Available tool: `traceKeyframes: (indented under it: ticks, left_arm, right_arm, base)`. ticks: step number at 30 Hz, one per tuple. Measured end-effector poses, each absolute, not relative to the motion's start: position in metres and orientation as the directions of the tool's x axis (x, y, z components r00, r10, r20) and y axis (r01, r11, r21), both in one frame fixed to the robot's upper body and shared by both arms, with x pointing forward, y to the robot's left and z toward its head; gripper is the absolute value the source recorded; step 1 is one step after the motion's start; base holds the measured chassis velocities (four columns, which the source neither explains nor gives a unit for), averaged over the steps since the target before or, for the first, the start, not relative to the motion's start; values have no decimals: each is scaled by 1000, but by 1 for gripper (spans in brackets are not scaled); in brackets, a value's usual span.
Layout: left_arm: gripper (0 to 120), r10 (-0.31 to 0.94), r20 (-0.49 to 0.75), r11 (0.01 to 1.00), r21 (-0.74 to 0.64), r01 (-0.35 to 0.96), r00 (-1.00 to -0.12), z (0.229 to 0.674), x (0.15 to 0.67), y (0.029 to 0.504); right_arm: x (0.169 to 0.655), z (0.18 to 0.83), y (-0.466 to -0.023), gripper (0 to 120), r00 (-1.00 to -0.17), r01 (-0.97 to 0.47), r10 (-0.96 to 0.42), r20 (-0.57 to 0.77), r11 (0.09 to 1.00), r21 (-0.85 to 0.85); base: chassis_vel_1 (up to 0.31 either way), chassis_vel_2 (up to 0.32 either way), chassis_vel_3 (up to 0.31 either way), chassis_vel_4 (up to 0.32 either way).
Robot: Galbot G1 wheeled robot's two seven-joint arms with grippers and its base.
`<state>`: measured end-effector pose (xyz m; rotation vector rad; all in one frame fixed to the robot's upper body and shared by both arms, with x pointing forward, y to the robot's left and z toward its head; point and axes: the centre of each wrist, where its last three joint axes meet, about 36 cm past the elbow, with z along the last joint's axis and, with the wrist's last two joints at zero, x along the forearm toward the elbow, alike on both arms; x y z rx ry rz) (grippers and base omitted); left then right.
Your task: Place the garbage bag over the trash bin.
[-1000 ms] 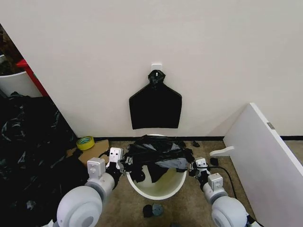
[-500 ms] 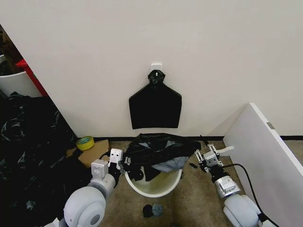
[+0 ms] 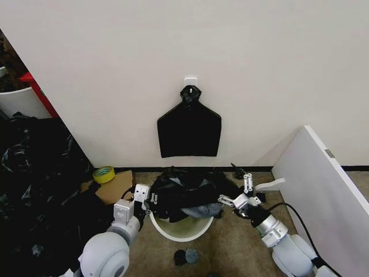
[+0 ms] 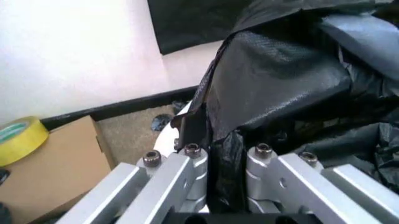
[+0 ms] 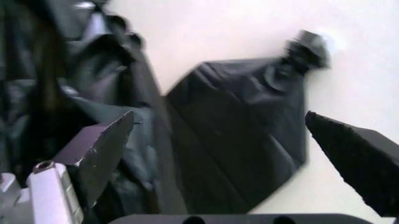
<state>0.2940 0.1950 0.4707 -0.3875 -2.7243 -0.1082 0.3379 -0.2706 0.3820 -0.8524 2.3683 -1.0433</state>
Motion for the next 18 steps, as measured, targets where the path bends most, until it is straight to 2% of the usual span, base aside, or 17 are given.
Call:
traceKeyframes:
  ticks: [3, 7, 11, 13, 18]
  left_arm:
    - [5, 259, 382, 957, 23, 290, -887, 470, 291, 193]
    - [5, 262, 379, 956, 22, 291, -887, 470, 289, 192]
    - [5, 265, 376, 956, 19, 294, -888, 472, 288, 191]
    - [5, 266, 375, 956, 18, 294, -888, 472, 288, 191]
    - [5, 265, 375, 956, 17, 293, -888, 472, 289, 191]
  right_arm:
    - [340, 387, -270, 98, -697, -404, -713, -74, 476, -781]
    - [342, 389, -270, 88, -670, -441, -741, -31, 431, -787]
    - [345, 392, -269, 72, -649, -468, -761, 8, 391, -793]
    - [345, 393, -269, 70, -647, -470, -762, 11, 387, -794]
    - [348, 398, -272, 45, -631, -486, -775, 40, 354, -799]
  base:
    - [0, 0, 0, 0]
    - [0, 0, 0, 0]
    - [0, 0, 0, 0]
    - [0, 0, 0, 0]
    - [0, 0, 0, 0]
